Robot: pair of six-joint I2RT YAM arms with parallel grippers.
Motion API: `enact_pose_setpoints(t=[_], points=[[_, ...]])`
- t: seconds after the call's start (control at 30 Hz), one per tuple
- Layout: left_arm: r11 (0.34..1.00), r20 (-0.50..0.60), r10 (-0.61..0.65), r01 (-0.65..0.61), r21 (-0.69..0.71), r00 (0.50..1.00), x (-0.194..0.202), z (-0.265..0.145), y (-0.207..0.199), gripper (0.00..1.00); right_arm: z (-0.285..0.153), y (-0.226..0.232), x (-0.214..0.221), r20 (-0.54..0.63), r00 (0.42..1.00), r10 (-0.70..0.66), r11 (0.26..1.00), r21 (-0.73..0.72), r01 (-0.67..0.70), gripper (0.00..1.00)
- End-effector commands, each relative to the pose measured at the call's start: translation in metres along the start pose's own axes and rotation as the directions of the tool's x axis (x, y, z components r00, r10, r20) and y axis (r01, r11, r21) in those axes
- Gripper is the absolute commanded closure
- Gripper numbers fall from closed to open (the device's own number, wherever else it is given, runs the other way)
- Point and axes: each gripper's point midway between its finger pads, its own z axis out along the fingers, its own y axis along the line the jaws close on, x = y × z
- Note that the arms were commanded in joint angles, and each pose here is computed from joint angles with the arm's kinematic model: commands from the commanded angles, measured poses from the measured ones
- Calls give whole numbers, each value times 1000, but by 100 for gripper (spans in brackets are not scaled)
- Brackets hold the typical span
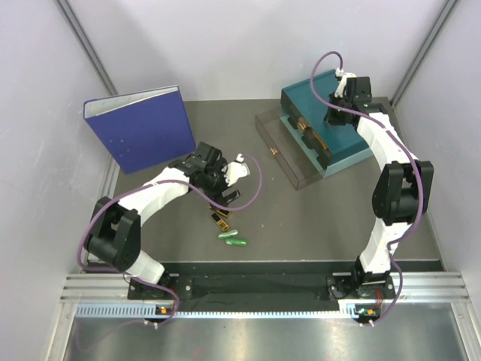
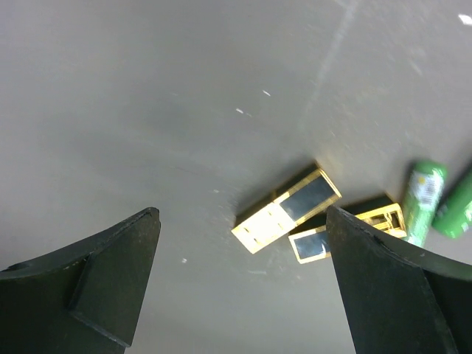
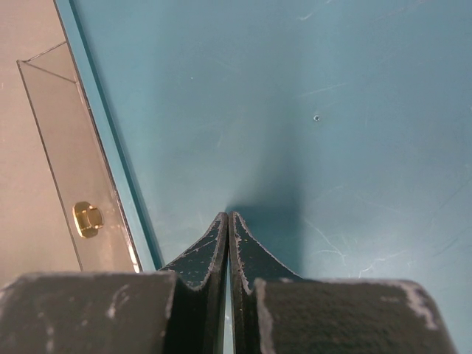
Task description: Organize the makeup
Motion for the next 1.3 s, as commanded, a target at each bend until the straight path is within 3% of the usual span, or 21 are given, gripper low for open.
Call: enact_pose_setpoints(t=[0.0,0.07,0.3,0.67,0.73,0.8,0.83,0.87,1.03,1.27], points=[[990,-47,80,-73,122,996,8,-5,-16,1,10,-4,77,-245,969,40,999,11,-38,100],[984,-92,90,-74,163,992,18,-2,-21,2,9,-4,78,-245,969,41,999,13,-39,100],[965,-73,102,-81,249,992,19,11,-32,4,8,-5,77,-240,970,40,999,13,-38,100],[959,-145,108,-65,276,984,25,45,-17,19,6,-5,77,-239,970,42,999,15,-39,99],[955,-168,115,-62,289,979,30,51,-16,26,6,-5,76,-235,971,41,999,17,-38,99],[947,-181,129,-67,315,975,29,51,-15,65,6,-5,76,-235,971,40,999,17,-37,99],[938,-187,123,-53,342,975,31,55,-18,93,6,-5,76,-235,971,38,999,18,-35,99],[933,-188,118,-44,356,975,26,52,-17,100,6,-5,76,-237,971,38,999,18,-35,99],[940,-120,91,-45,337,989,-5,54,-2,100,8,-5,73,-232,972,38,999,18,-34,99],[975,149,144,-166,146,978,-109,28,53,100,8,-6,74,-238,970,39,999,18,-35,99]])
